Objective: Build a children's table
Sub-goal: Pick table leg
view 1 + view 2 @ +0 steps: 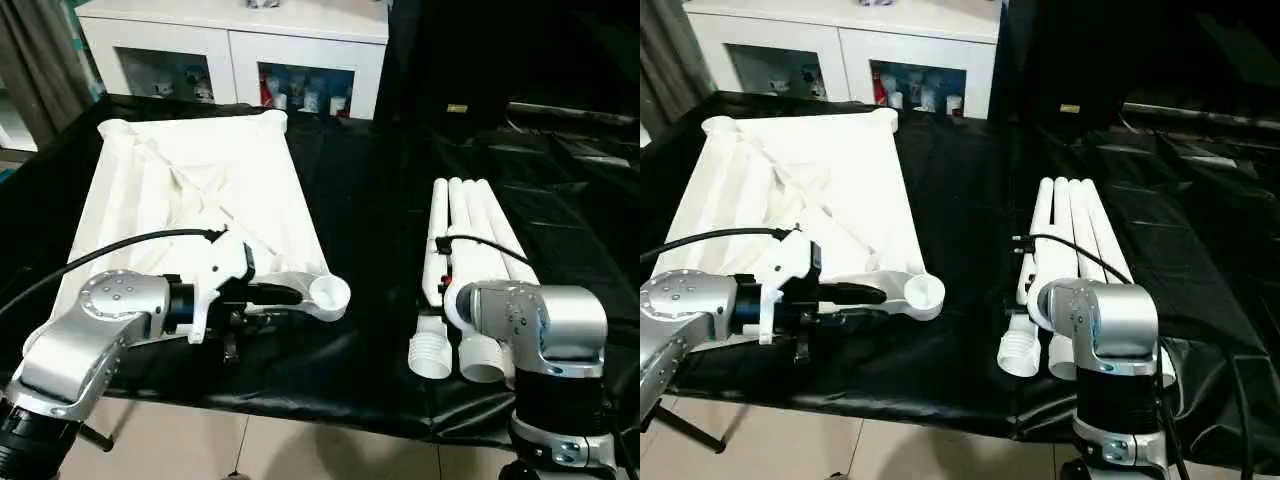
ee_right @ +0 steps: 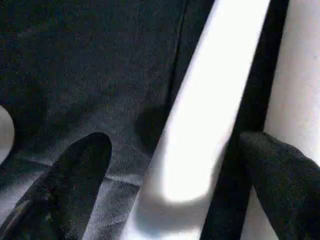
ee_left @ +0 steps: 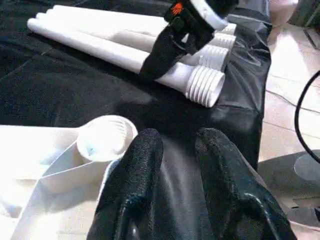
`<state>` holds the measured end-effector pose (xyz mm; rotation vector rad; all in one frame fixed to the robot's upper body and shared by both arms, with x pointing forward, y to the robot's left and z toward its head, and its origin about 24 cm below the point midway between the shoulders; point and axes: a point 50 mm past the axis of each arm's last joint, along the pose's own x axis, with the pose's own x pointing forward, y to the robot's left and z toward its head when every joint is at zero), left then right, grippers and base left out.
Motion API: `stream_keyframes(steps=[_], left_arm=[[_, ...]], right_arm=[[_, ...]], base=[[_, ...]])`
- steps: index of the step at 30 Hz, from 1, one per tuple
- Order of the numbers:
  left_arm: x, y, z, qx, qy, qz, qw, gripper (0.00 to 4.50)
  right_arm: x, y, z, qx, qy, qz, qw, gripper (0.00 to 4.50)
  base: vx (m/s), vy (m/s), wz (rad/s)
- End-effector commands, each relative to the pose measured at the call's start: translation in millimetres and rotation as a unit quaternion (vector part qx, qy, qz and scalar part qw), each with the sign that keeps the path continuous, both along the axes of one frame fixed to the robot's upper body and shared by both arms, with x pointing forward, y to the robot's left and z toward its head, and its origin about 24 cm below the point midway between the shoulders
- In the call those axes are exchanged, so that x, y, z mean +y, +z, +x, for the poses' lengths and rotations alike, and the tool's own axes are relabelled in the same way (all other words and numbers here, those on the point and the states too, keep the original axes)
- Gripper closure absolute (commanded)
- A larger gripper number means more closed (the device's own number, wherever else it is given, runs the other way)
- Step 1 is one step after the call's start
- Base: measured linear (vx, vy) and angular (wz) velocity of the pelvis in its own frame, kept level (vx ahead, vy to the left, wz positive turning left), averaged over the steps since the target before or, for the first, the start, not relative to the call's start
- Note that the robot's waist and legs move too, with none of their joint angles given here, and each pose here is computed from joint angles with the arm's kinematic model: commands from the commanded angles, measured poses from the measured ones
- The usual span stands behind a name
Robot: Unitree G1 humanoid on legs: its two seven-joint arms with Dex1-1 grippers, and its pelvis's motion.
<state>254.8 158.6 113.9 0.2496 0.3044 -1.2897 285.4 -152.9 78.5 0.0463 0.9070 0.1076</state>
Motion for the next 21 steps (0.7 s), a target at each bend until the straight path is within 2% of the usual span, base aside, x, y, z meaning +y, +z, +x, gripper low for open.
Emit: stream_keyframes(steps=[1, 4, 5, 7, 13, 14, 18, 21], left_arm=[[-3, -0.1, -3.3, 0.002, -0.012, 0.007, 1.000, 3.04], [-5, -0.7, -4.2, 0.006, -0.017, 0.008, 1.000, 3.04], [-6, -0.8, -4.3, 0.006, -0.018, 0.009, 1.000, 3.04], [-8, -0.9, -4.4, 0.008, -0.022, 0.009, 1.000, 3.04], [-10, -1.4, -3.1, 0.005, -0.027, 0.017, 0.999, 3.04], [-10, -1.4, -2.9, 0.003, -0.028, 0.020, 0.999, 2.76], [-11, -1.7, -2.9, -0.005, -0.028, 0.027, 0.999, 2.64], [-10, -2.2, -3.9, -0.006, -0.026, 0.030, 0.999, 2.25]], right_arm=[[-1.8, -4.8, -1.9, 0.021, -0.002, -0.013, 1.000, 0.04], [-0.5, -8.9, -2.9, 0.025, -0.006, 0.002, 1.000, 0.04], [0.0, -9.8, -3.1, 0.028, -0.007, 0.007, 1.000, 0.30], [0.3, -12.2, -2.3, 0.029, -0.008, 0.008, 1.000, 0.30], [0.9, -14.3, 1.5, 0.030, -0.010, 0.009, 0.999, 0.83], [0.8, -14.4, 2.2, 0.030, -0.012, 0.011, 0.999, 1.06], [-0.1, -16.0, 4.3, 0.032, -0.023, 0.021, 0.999, 1.25], [0.2, -17.3, 5.3, 0.028, -0.026, 0.023, 0.999, 1.60]], base=[[0.000, 0.000, 0.00], [0.000, 0.000, 0.00], [0.000, 0.000, 0.00], [0.000, 0.000, 0.00], [0.000, 0.000, 0.00], [0.000, 0.000, 0.00], [0.000, 0.000, 0.00], [0.000, 0.000, 0.00]])
